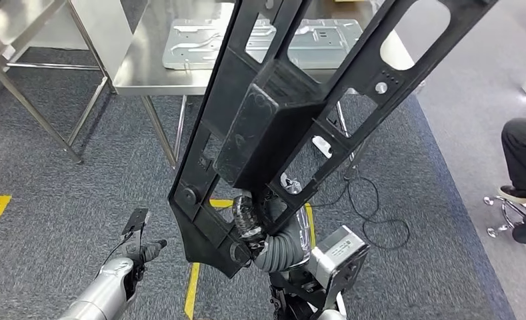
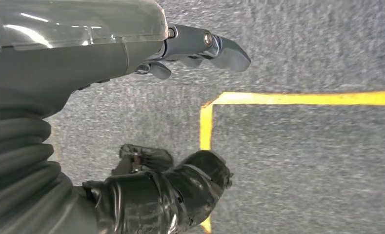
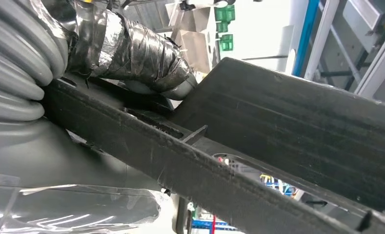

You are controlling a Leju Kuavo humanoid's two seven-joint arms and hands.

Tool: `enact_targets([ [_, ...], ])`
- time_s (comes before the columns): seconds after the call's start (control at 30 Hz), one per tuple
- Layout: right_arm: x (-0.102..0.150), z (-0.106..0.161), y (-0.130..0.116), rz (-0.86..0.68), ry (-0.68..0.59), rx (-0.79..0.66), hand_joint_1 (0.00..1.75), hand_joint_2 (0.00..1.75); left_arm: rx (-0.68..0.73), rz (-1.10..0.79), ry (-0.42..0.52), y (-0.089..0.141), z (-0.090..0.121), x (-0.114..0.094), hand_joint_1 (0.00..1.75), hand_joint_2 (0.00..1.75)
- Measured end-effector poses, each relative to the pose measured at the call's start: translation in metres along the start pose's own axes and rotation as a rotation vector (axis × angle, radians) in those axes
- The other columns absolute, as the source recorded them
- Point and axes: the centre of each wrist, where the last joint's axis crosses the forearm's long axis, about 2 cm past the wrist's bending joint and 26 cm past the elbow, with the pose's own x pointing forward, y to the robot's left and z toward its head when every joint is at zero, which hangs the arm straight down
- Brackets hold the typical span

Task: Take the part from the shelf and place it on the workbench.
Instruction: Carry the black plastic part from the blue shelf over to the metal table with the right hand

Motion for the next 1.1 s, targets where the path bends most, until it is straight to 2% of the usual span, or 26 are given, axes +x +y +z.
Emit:
enact_targets([
  [0.27, 0.0, -0.002, 0.001, -0.003, -0.002, 0.0, 1.75, 1.75, -0.001, 0.002, -0.008, -0.001, 0.0, 0.004, 0.0, 1.75],
  [0.6, -0.003, 0.001, 0.001, 0.005, 0.014, -0.009, 1.75, 1.75, 0.001, -0.013, 0.022, -0.004, 0.001, -0.006, 0.0, 1.75],
  [0.77, -0.001, 0.001, 0.0, 0.008, 0.017, -0.02, 1.75, 1.75, 0.009, -0.01, -0.003, -0.006, 0.003, 0.008, 0.0, 1.75],
  [1.1, -0.004, 0.008, -0.004, 0.018, 0.042, -0.015, 1.75, 1.75, 0.002, -0.003, -0.006, -0.015, 0.006, 0.01, 0.0, 1.75],
])
